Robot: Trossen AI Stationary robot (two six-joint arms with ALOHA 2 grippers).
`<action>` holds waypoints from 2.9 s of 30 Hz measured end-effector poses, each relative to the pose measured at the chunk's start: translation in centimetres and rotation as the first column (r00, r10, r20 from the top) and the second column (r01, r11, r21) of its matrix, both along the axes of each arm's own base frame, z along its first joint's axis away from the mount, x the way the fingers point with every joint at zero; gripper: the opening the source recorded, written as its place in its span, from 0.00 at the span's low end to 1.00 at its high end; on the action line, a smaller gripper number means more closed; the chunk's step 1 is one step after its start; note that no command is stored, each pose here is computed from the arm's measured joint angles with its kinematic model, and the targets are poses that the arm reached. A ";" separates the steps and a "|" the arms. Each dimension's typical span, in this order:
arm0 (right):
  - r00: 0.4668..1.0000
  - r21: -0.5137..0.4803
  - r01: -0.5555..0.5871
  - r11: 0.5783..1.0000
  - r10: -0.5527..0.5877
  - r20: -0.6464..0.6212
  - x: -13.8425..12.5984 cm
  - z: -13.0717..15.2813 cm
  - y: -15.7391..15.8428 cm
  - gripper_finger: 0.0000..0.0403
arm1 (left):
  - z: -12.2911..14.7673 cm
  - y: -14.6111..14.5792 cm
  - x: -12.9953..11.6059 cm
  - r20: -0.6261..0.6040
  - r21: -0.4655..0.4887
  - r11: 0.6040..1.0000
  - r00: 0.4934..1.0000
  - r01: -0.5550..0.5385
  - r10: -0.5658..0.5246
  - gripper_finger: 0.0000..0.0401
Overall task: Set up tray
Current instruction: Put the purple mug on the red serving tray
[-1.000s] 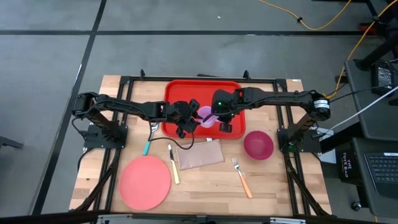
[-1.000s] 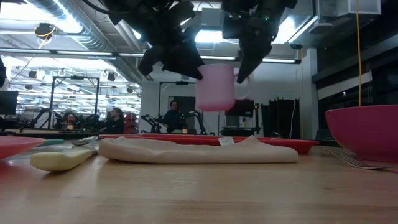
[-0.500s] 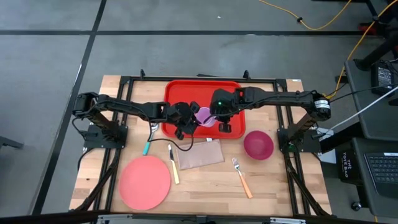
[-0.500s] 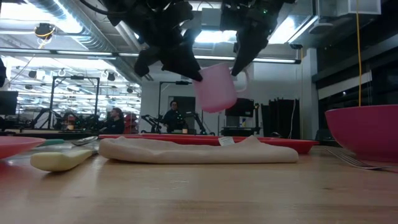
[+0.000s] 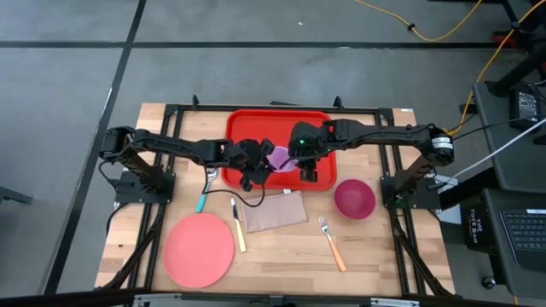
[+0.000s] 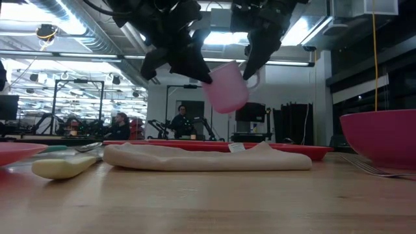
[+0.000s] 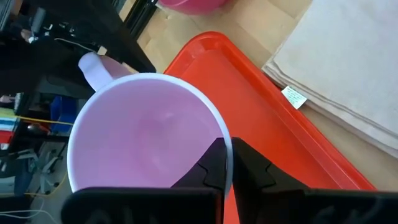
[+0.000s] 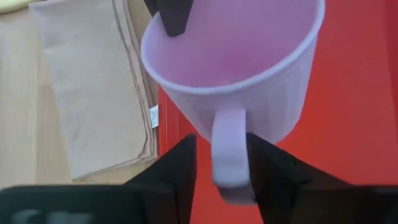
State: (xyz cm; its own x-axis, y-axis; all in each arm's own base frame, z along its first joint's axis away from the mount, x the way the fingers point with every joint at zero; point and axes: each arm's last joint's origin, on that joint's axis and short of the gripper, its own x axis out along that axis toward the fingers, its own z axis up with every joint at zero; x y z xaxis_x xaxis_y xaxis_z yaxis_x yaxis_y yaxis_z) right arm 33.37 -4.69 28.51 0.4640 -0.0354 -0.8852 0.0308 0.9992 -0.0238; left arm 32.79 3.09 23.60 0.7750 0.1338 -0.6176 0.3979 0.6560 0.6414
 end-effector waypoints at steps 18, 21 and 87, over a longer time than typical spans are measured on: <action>1.000 -0.101 -0.007 0.995 0.007 0.001 -0.5 3.4 -1.2 0.39 | -0.1 1.1 -1.2 -0.088 -0.067 0.998 0.996 0.013 -0.019 0.00; 0.999 -0.126 -0.032 0.992 0.034 0.018 -0.6 4.0 -1.4 0.39 | 0.6 1.6 -2.0 -0.095 -0.080 0.997 0.995 0.006 -0.013 0.00; 0.843 -0.112 -0.013 0.994 0.071 0.533 -5.1 -5.9 -4.6 0.01 | -1.9 22.6 -7.5 -0.416 -0.271 0.923 0.898 -0.275 0.145 0.00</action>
